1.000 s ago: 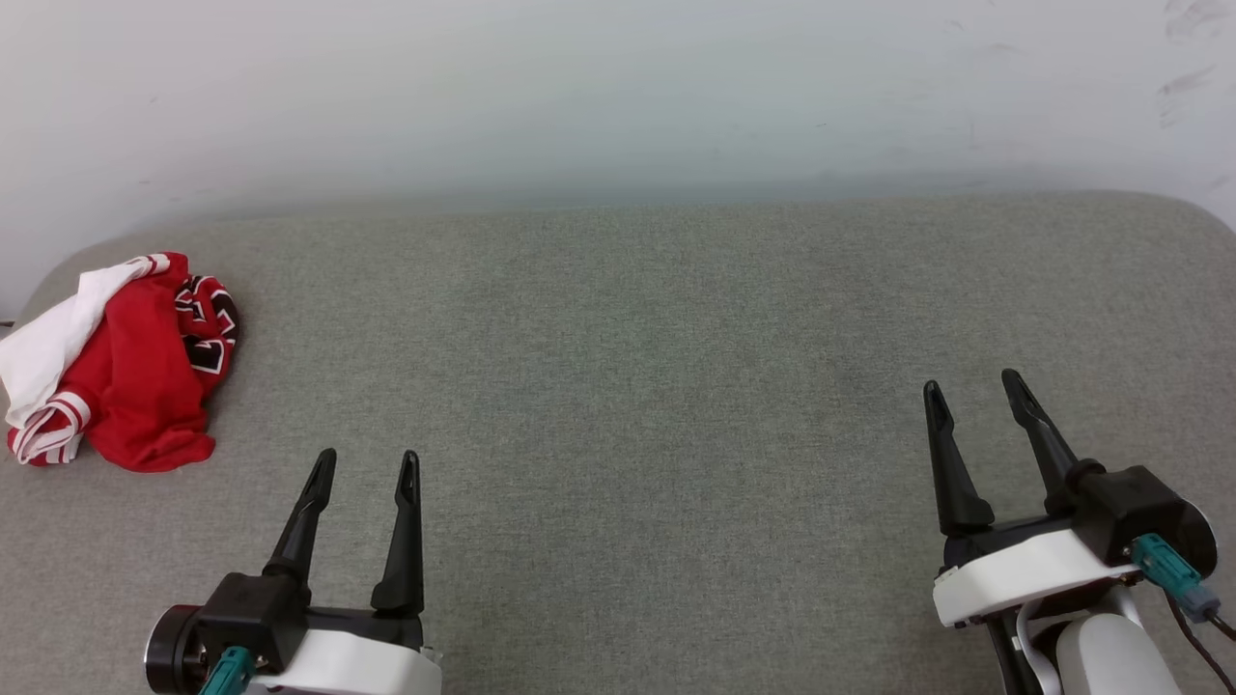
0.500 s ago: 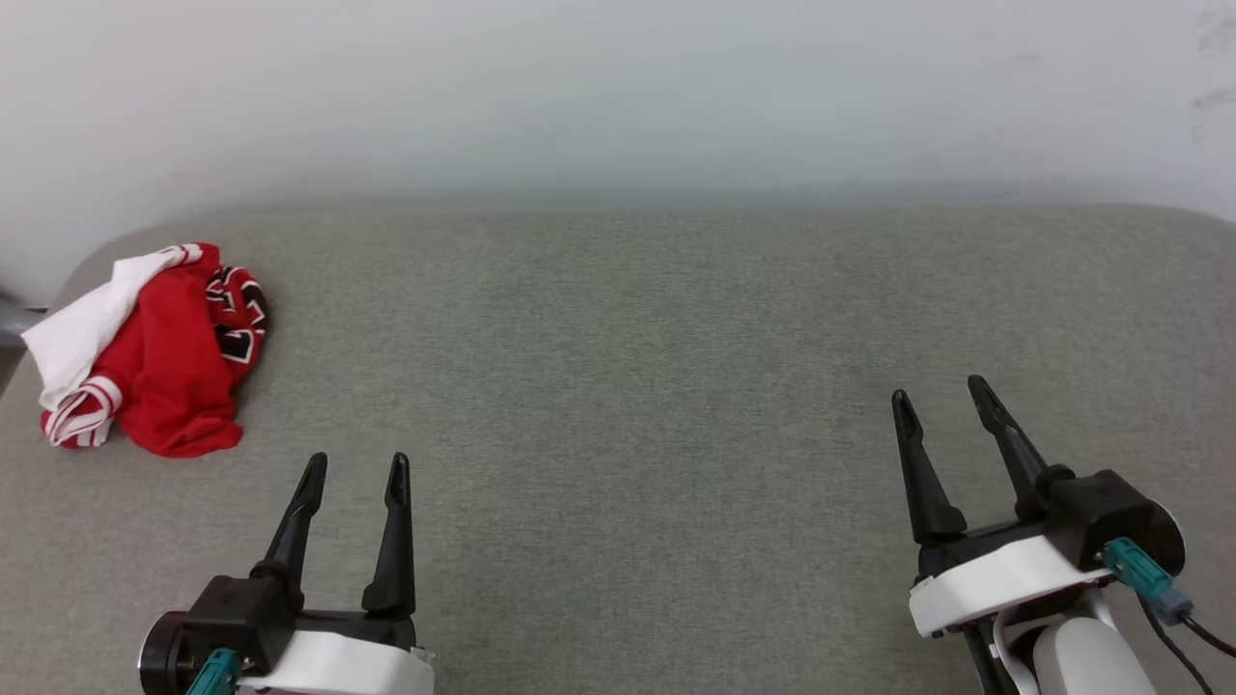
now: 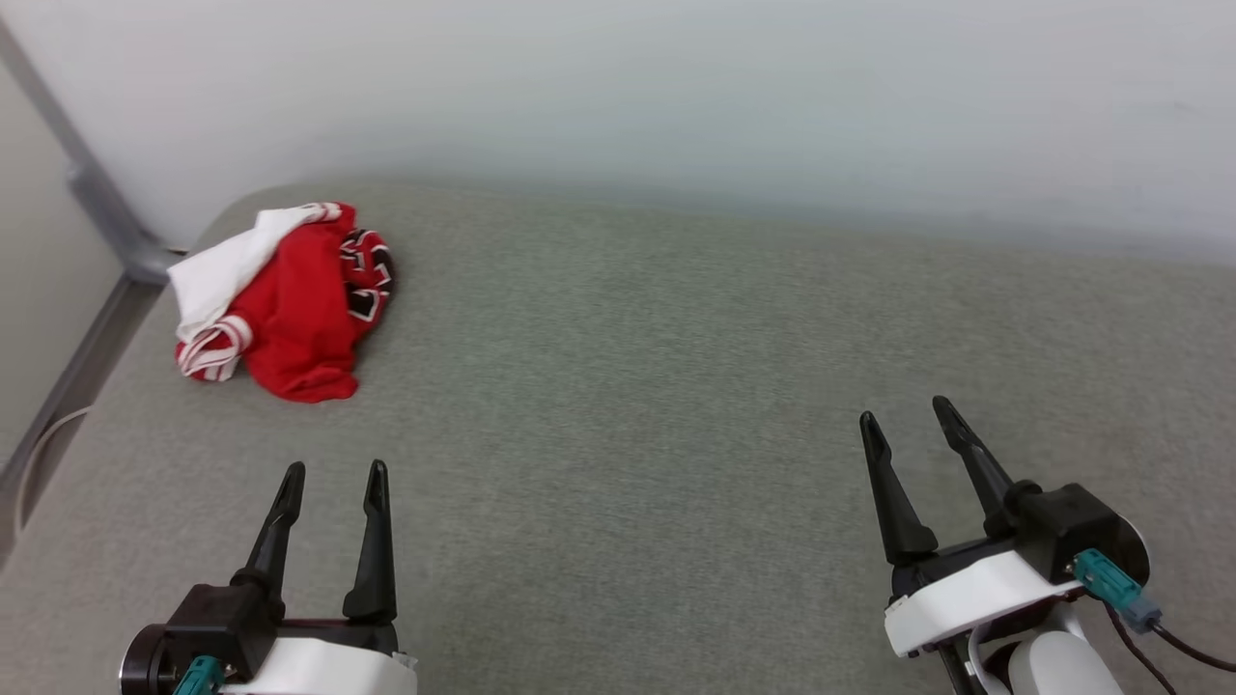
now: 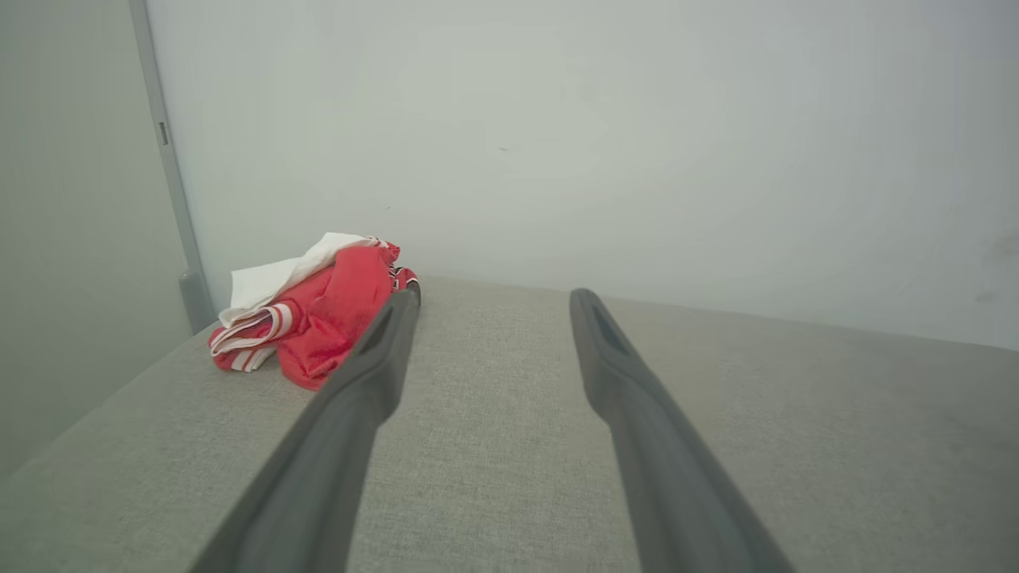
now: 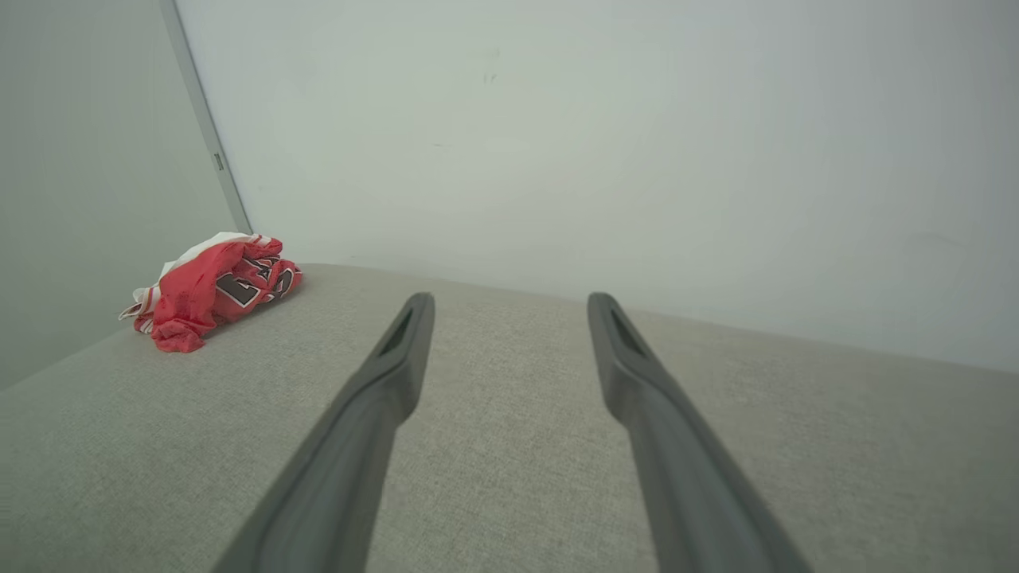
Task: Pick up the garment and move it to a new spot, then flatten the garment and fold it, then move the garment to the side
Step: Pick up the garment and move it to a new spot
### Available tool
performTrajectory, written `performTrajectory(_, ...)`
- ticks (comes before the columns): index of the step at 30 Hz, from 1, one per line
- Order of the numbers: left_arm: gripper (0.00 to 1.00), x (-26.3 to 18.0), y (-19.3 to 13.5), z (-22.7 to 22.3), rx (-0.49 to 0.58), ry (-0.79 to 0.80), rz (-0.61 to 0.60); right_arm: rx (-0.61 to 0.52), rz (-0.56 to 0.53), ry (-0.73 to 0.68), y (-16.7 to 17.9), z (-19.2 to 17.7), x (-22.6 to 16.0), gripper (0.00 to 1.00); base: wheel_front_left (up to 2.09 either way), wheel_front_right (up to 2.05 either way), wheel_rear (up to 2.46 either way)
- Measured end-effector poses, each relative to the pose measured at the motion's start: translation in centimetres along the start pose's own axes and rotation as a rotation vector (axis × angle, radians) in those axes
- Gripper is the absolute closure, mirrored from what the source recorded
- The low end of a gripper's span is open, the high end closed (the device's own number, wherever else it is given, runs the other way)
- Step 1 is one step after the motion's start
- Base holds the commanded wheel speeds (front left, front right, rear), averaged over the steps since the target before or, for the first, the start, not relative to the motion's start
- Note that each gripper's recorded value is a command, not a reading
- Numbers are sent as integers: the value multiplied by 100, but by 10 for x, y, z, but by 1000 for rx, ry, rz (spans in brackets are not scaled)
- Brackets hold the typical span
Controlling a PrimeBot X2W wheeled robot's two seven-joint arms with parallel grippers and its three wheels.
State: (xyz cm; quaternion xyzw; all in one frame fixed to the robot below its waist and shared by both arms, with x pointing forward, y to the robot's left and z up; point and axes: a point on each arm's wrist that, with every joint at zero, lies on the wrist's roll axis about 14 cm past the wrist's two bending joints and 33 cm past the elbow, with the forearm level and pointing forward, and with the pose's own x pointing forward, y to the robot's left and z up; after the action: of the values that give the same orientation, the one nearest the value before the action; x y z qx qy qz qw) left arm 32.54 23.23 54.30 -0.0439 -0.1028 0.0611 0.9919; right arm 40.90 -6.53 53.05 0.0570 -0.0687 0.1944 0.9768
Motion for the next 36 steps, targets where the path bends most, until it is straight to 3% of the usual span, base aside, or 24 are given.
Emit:
performTrajectory(17,0,-51,54,15,52,-15,177,72,231,20,81,-9,23,0,0,0,0)
performTrajectory(27,0,-71,66,17,64,-15,223,91,290,26,103,-10,25,0,0,0,0)
performTrajectory(36,0,-71,72,16,71,-7,241,96,283,39,100,-15,25,0,0,0,0)
